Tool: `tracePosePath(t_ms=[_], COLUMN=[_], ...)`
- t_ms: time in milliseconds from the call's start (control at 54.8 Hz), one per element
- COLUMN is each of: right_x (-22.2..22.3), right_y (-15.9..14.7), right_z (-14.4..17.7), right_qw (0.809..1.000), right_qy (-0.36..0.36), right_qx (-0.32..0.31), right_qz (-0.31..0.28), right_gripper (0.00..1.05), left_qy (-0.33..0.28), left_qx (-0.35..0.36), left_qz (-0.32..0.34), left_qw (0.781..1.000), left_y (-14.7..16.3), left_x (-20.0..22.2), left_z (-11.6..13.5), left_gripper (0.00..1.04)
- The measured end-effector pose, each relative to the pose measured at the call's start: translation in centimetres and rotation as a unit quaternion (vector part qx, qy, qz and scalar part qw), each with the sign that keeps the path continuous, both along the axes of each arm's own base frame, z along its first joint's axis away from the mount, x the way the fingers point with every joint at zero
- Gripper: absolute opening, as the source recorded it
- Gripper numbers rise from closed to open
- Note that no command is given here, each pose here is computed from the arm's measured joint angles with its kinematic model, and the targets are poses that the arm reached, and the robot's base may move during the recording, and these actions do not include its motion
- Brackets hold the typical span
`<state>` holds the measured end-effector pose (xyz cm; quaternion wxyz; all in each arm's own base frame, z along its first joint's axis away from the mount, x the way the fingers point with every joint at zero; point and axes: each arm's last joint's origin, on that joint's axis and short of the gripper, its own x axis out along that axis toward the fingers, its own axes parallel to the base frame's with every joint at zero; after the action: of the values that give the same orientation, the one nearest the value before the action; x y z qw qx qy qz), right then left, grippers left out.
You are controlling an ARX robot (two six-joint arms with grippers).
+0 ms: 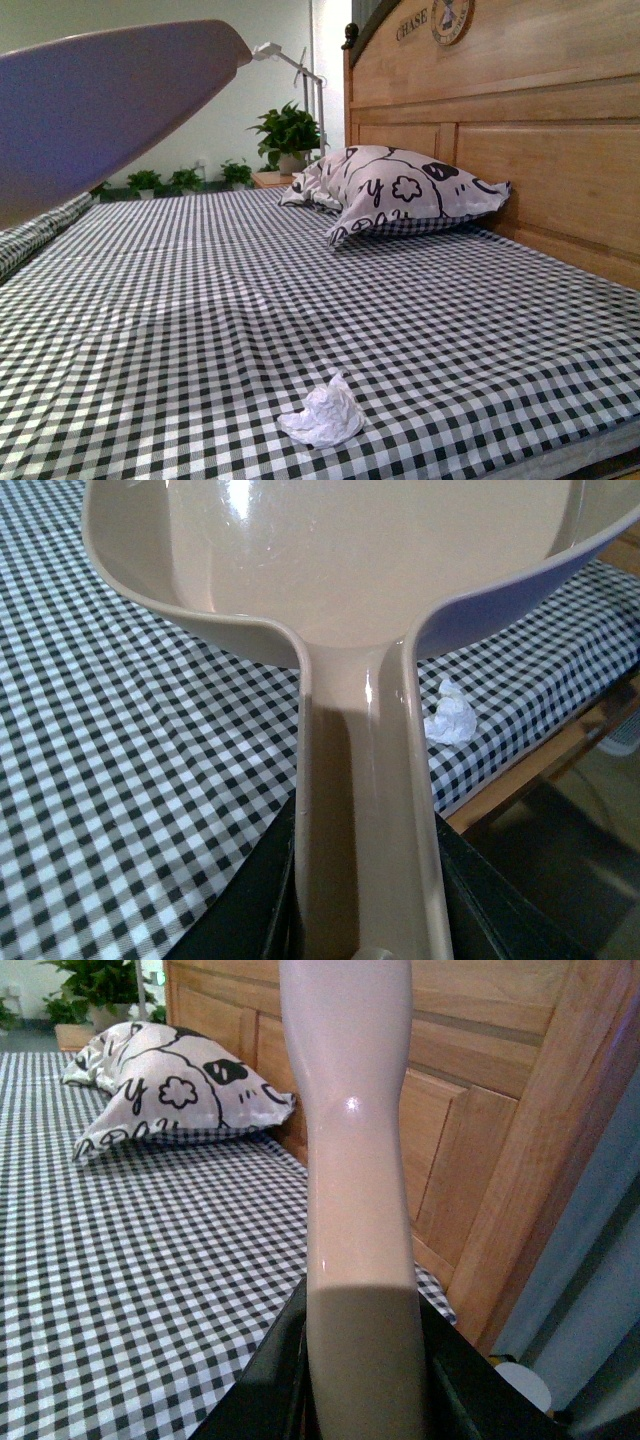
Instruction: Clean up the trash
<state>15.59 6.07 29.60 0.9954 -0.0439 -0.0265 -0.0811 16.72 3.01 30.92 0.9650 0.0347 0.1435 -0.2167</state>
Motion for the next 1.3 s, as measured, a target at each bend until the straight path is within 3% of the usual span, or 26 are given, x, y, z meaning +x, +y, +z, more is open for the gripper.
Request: tracePosePath(t_ms=[91,201,328,511,620,784,1295], right_x=[0.0,0.0,0.0,0.0,0.0,0.0,0.0], right_y=[0.0,0.0,0.0,0.0,0.0,0.0,0.0], right_z=[0.0,0.0,0.0,0.0,0.0,0.0,0.0], right_qw=[1.0,1.0,1.0,1.0,1.0,1.0,1.0], right_qy=[0.0,0.0,0.0,0.0,0.0,0.0,0.0], right_qx=[0.0,0.0,0.0,0.0,0.0,0.0,0.0], right_qz=[0.0,0.0,0.0,0.0,0.0,0.0,0.0], right_gripper=[0.21,0.21,0.21,0.21,0.21,0.21,0.21], left_qy=[-0.03,-0.061,-0.059,-0.033,-0.068,-0.07,-0.049], left_qx=[0.047,0.157,0.232,0.242,0.286,0.302,0.299], left_qz=[-0.032,-0.069,-0.112,-0.194,-0.226,-0.258,-0.277], left_qw=[0.998,0.983,0.964,0.95,0.929,0.915,0.912], left_y=[1.4,4.7,8.4,9.0,9.2,8.5,8.9], left_x=[0.5,1.9,3.5,3.4,4.8,6.0,9.8], left_z=[0.5,0.2,-0.7,-2.8,-4.0,-5.5,-10.0], left_gripper=[0.28,0.28,0.28,0.28,0.28,0.28,0.28])
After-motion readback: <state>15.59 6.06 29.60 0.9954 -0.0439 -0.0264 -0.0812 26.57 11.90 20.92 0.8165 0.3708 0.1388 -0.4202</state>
